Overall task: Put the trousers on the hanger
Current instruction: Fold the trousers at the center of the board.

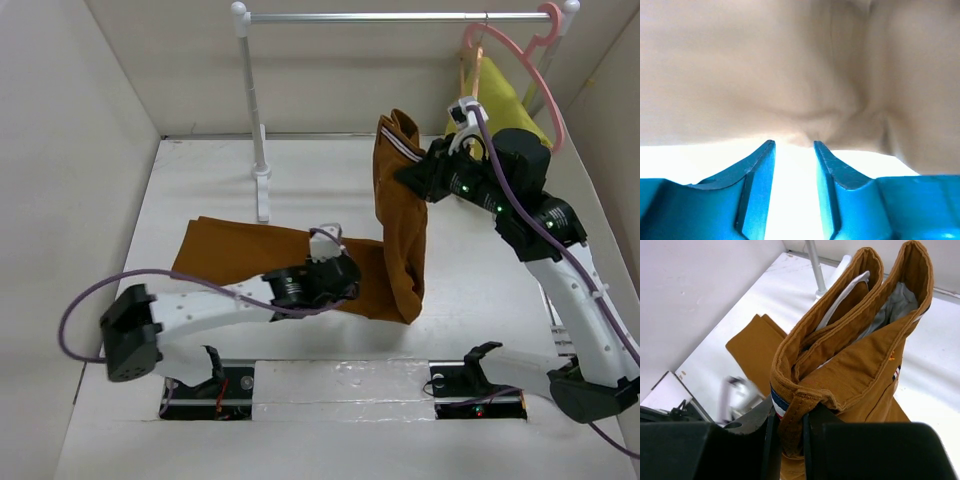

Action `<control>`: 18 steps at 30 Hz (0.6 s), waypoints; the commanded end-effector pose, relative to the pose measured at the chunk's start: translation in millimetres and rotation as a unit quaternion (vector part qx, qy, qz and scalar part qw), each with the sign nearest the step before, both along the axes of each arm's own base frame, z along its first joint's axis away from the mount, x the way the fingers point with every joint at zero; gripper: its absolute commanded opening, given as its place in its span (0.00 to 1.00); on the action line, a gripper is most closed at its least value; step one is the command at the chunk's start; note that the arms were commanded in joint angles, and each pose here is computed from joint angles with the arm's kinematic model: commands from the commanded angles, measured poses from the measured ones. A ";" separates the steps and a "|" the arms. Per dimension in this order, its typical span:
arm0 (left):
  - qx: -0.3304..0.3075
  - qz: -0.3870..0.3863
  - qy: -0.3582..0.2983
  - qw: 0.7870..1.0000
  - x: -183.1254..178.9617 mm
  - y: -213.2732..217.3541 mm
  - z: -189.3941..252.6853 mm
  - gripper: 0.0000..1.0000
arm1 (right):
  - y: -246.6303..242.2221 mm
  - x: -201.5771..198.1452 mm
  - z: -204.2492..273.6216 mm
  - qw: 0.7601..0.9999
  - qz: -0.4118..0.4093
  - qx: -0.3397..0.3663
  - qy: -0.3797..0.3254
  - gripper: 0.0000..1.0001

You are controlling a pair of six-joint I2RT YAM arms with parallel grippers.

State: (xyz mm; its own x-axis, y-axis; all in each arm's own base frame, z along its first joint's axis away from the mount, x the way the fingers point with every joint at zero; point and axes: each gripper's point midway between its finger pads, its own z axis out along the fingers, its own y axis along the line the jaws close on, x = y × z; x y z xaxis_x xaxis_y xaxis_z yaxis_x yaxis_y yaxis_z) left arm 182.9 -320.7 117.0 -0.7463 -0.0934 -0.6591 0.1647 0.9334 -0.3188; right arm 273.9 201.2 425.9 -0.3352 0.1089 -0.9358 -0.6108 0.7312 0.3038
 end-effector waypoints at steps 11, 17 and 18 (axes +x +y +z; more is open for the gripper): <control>-0.172 0.332 -0.241 0.896 94.6 222.3 234.3 0.41 | 133.7 23.3 33.6 0.992 0.088 0.029 -0.085 0.00; -0.169 0.370 -0.308 0.860 105.6 273.1 296.0 0.42 | 259.6 35.2 -1.8 0.981 0.175 0.041 -0.069 0.00; -0.164 0.370 -0.323 0.856 101.7 278.4 309.9 0.43 | 278.4 34.7 -8.7 0.979 0.188 0.045 -0.063 0.00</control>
State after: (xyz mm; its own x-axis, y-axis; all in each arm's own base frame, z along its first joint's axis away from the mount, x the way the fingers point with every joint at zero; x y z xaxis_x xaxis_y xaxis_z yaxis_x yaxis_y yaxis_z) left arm 282.3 -49.3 401.8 0.0730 -0.6920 -0.7182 -0.2218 0.6908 -0.6882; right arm 313.9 421.6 357.6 -0.3819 -0.0886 -0.9199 -0.7825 0.5607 0.2709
